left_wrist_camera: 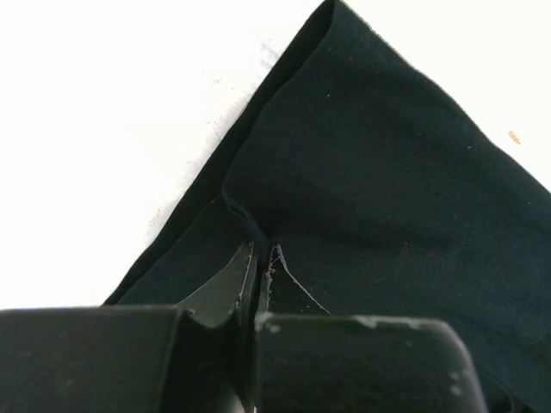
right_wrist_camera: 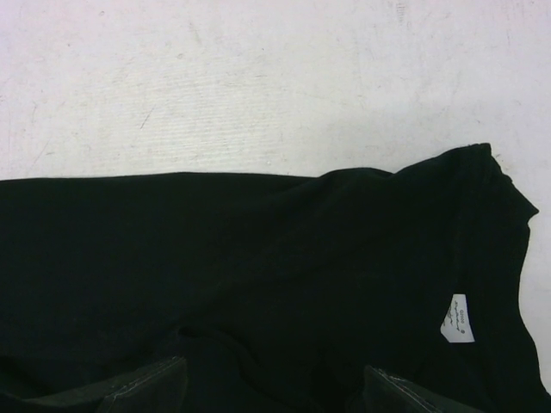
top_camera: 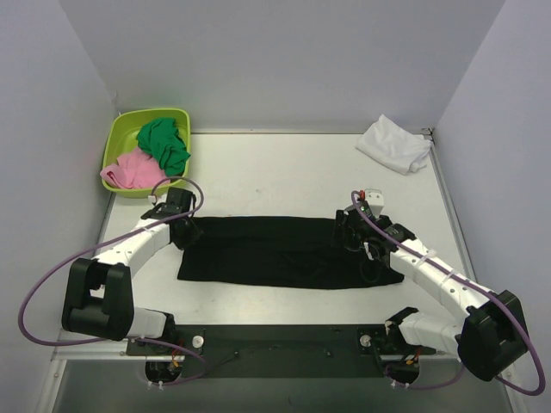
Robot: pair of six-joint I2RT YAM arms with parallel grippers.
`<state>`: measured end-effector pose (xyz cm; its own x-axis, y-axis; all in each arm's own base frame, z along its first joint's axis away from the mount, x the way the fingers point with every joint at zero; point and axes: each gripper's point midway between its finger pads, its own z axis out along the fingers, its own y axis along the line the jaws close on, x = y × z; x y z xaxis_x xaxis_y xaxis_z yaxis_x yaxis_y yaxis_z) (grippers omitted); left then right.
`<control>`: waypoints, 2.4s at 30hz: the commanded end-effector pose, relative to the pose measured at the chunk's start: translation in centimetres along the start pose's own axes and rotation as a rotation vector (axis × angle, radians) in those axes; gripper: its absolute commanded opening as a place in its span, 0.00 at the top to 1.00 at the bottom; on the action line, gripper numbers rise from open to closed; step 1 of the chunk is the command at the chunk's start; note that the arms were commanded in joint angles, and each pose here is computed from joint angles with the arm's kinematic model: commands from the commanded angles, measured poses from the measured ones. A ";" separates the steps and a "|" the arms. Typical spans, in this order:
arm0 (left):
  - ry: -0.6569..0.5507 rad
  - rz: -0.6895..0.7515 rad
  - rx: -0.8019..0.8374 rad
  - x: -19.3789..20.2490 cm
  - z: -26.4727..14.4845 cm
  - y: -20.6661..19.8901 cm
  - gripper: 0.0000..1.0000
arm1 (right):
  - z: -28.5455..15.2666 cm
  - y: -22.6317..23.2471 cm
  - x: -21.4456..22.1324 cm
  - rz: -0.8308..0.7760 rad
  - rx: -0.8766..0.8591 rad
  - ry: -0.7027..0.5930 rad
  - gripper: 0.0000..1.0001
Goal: Fold and stack the t-shirts
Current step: Fold the other side of the tshirt into a rectangle
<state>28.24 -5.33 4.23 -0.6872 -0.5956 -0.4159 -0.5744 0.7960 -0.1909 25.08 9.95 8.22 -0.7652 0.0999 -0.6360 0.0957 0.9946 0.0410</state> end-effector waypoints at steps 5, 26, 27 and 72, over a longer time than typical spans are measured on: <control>-0.141 0.045 0.027 -4.9 -2.4 -1.6 1.00 | -0.1 -0.2 0.5 0.001 0.006 0.002 0.17; -0.012 0.012 -0.098 2.0 0.2 4.1 0.08 | -0.5 0.2 0.3 -0.009 -0.008 0.006 0.17; -0.011 0.012 -0.089 2.1 0.1 3.9 0.08 | -0.5 0.1 0.4 -0.012 -0.006 0.008 0.17; -0.110 0.002 0.250 -1.4 -6.1 -4.7 0.04 | -2.3 0.0 7.7 -0.080 0.013 0.151 1.00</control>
<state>28.42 -8.77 10.08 -0.6589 -0.5845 -0.4734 -0.4618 0.8112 -0.3588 20.34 11.53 4.97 -0.8467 0.0827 -0.5255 0.0611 0.9964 0.0584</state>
